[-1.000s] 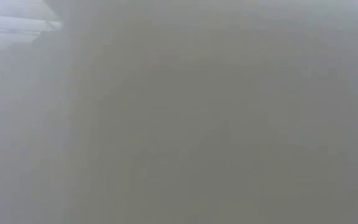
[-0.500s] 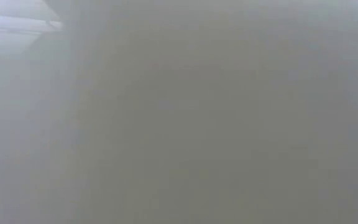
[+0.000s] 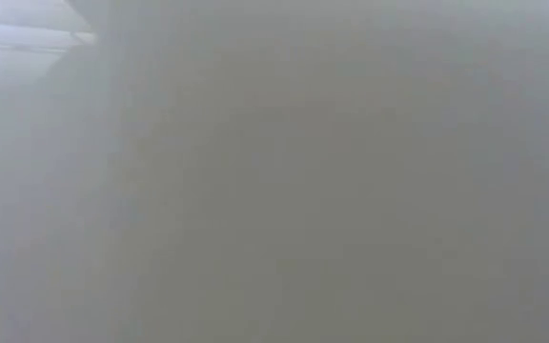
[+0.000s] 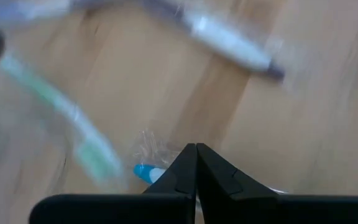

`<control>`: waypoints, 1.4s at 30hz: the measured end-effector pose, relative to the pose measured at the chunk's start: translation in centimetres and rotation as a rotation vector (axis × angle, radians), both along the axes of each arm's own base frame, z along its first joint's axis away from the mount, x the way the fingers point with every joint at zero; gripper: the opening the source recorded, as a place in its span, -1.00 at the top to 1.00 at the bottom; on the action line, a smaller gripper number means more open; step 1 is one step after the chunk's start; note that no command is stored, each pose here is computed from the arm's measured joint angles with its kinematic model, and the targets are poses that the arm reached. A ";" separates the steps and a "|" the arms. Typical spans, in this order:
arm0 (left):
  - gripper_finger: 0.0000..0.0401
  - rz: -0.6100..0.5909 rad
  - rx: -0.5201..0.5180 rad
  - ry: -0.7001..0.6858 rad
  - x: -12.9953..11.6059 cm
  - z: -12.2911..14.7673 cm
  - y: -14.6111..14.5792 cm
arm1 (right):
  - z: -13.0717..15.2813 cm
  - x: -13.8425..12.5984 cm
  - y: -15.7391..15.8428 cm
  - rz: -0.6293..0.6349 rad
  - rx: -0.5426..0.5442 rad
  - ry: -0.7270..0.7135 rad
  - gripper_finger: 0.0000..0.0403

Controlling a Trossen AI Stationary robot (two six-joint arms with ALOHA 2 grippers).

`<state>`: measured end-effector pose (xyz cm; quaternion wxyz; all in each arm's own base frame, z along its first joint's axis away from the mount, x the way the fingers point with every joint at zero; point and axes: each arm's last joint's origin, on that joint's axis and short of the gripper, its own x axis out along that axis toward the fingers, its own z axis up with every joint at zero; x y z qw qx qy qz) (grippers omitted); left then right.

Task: Pick & Place Toothbrushes
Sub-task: Put the blue toothbrush into the top transparent bin

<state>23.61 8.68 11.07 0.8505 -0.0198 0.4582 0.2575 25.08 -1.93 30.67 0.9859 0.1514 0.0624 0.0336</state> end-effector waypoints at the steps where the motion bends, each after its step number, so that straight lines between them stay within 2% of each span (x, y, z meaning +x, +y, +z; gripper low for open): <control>1: 1.00 0.023 -0.016 0.010 -0.4 0.3 -0.3 | 0.0 0.0 0.0 0.000 0.000 0.000 -0.29; 6: 1.00 0.168 -0.081 -0.018 -1.2 1.4 -1.7 | 0.0 0.0 0.1 0.004 0.000 0.000 -0.29; 12: 1.00 0.340 -0.139 -0.025 -1.9 1.5 -3.8 | 0.0 0.0 0.7 0.026 0.000 -0.004 -0.29; 18: 1.00 0.307 -0.161 0.006 -2.0 1.3 -6.3 | 0.1 0.1 0.8 0.033 0.000 -0.007 -0.29; 25: 1.00 0.333 -0.292 -0.002 -2.2 1.3 -8.6 | 0.1 0.1 0.8 0.033 0.000 -0.008 -0.29; 27: 1.00 0.294 -0.292 0.005 -2.4 1.5 -9.5 | 0.1 0.1 0.8 0.033 0.000 -0.008 -0.29; 29: 1.00 0.239 -0.243 -0.006 -2.6 2.0 -10.2 | 0.1 0.1 0.8 0.033 0.000 -0.008 -0.29; 33: 1.00 -0.012 -0.036 -0.005 -2.9 3.8 -10.6 | 0.1 0.1 0.8 0.033 0.000 -0.008 -0.29; 36: 0.99 -0.171 0.037 -0.007 -3.3 5.2 -10.9 | 0.1 0.1 0.8 0.033 0.000 -0.008 -0.29; 39: 0.97 -0.272 0.006 -0.030 -3.6 6.1 -11.1 | 0.1 0.1 0.8 0.033 0.000 -0.010 -0.29; 42: 0.93 -0.441 -0.110 -0.003 -3.7 6.0 -11.7 | 0.1 0.1 0.8 0.033 0.000 -0.011 -0.29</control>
